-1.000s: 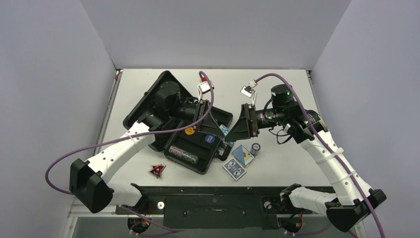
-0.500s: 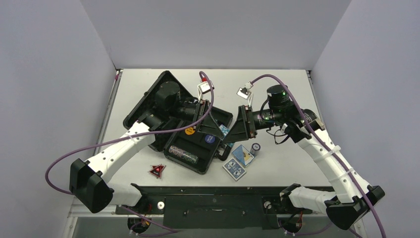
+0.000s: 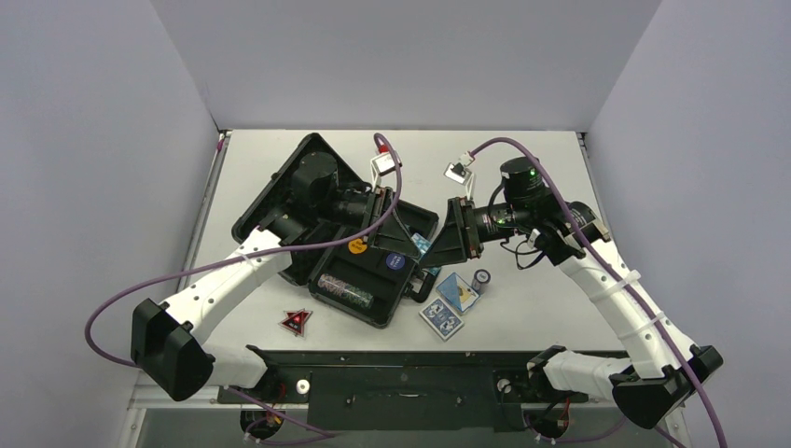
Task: Pack up texas hold em set
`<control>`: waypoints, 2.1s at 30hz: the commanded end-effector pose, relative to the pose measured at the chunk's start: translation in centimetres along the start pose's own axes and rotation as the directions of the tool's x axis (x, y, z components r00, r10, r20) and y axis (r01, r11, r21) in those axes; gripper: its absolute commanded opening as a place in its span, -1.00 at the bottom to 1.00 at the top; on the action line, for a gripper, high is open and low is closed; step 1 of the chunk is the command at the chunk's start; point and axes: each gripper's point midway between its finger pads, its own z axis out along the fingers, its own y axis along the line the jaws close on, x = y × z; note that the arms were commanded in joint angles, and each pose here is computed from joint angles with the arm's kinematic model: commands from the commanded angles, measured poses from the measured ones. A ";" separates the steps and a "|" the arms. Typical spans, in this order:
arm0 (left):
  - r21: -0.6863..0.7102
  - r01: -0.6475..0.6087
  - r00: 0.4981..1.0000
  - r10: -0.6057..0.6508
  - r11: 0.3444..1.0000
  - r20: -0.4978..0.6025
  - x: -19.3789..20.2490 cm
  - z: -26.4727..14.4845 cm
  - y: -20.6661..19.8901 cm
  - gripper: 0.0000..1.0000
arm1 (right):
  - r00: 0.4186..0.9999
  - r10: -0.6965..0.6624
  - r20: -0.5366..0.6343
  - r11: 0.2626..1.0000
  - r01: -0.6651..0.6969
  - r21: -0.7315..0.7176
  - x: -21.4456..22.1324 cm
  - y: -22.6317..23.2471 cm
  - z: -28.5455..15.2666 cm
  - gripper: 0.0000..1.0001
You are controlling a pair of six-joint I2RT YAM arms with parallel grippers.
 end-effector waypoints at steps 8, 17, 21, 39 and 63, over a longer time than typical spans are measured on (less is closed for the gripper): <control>-0.076 -0.110 0.985 0.119 0.991 0.124 -2.5 -3.0 -1.2 0.83 | 0.993 -0.107 0.043 0.993 0.105 0.051 -1.4 0.6 -0.6 -1.00; -0.365 -0.035 0.962 0.130 0.930 0.239 -2.7 -6.9 3.1 0.93 | 0.983 -0.185 0.025 0.877 0.153 0.455 -2.7 -6.8 -2.1 -1.00; -0.554 -0.013 0.956 0.174 0.833 0.238 -1.4 -9.1 5.7 0.93 | 0.963 -0.267 -0.037 0.695 0.219 0.685 -4.3 -11.9 -4.0 -1.00; -0.905 0.154 0.815 0.468 0.397 0.343 1.1 -20.4 5.8 0.93 | 0.804 -0.565 -0.188 0.477 0.504 0.721 -11.8 -16.2 -2.5 -1.00; -0.929 0.251 0.773 0.521 0.273 0.362 4.0 -24.9 -0.5 0.94 | 0.773 -0.416 -0.478 0.410 0.629 0.660 -14.0 -28.9 3.5 -1.00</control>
